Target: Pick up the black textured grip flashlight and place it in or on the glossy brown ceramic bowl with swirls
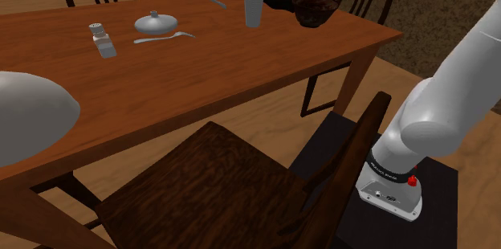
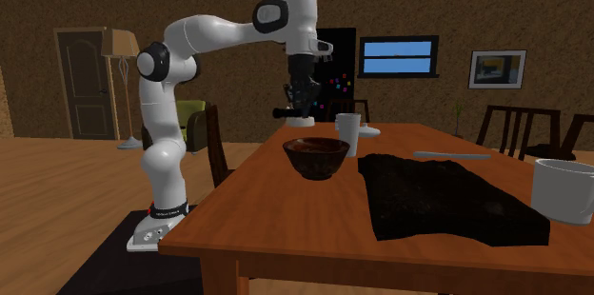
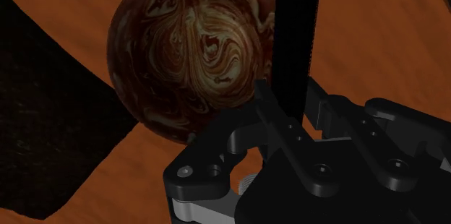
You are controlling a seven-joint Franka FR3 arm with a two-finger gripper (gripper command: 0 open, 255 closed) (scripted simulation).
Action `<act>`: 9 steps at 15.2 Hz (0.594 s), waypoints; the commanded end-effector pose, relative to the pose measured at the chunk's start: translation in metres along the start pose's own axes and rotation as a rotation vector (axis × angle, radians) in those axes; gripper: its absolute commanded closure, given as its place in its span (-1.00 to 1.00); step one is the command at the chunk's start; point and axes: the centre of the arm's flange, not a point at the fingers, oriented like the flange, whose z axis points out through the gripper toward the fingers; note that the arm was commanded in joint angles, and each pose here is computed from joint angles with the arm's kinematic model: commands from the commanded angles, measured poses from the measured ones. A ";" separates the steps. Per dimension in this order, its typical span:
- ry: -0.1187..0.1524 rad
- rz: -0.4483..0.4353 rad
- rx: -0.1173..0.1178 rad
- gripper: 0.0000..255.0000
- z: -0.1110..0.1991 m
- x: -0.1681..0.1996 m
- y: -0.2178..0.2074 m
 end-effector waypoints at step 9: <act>0.000 -0.002 -0.001 1.00 0.036 0.008 0.055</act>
